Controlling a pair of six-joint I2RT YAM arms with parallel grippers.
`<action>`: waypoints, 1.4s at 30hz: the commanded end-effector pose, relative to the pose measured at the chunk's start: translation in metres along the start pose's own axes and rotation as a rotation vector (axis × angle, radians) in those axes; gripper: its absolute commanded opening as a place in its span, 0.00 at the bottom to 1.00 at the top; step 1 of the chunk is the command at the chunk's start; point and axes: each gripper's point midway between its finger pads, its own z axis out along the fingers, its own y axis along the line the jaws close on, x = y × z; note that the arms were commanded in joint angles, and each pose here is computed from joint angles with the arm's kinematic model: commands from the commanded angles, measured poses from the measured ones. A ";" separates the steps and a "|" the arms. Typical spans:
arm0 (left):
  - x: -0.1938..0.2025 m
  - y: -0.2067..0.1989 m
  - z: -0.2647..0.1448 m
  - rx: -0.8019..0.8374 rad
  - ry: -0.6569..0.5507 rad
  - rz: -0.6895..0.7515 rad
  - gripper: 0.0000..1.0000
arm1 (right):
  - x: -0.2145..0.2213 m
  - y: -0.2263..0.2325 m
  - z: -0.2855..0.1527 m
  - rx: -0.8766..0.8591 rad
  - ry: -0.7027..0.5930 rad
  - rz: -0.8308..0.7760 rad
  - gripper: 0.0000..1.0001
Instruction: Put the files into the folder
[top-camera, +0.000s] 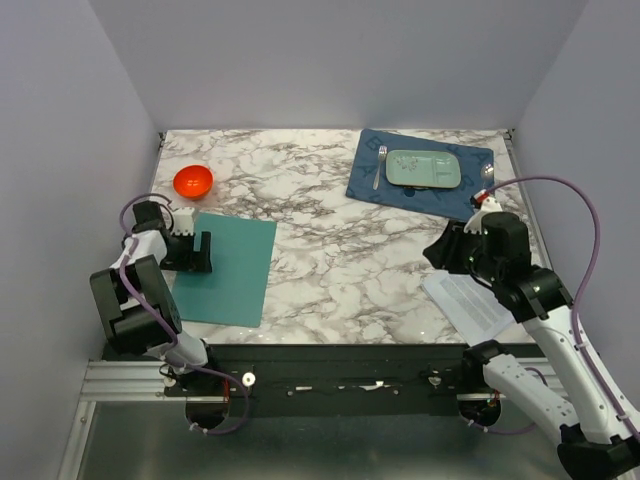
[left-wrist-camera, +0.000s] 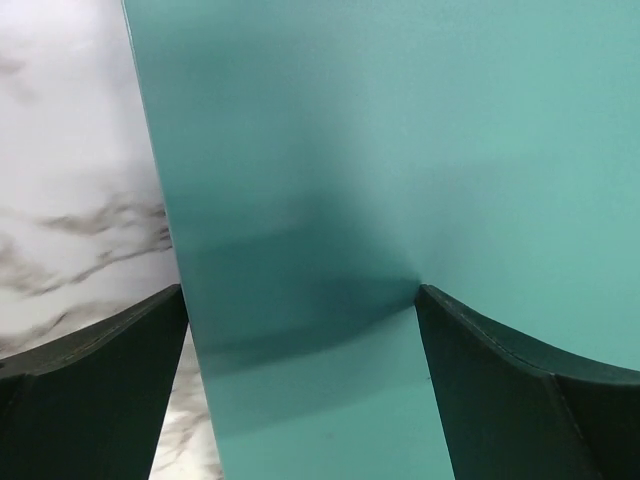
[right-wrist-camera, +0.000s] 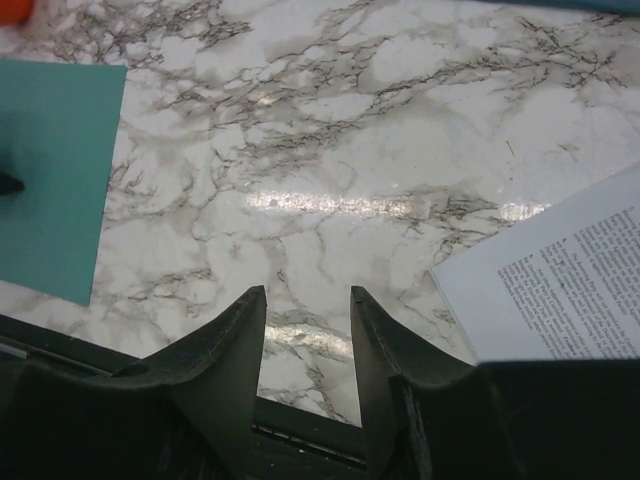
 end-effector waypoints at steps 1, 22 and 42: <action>0.003 -0.019 0.006 0.025 0.049 0.022 0.99 | 0.022 0.004 0.014 -0.036 0.050 0.046 0.48; -0.033 -0.125 -0.024 0.288 0.069 0.174 0.99 | 0.148 0.165 0.139 -0.059 0.341 0.047 0.60; -0.015 0.036 -0.028 -0.323 -0.004 0.493 0.85 | 0.155 0.205 0.150 -0.106 0.322 0.107 0.59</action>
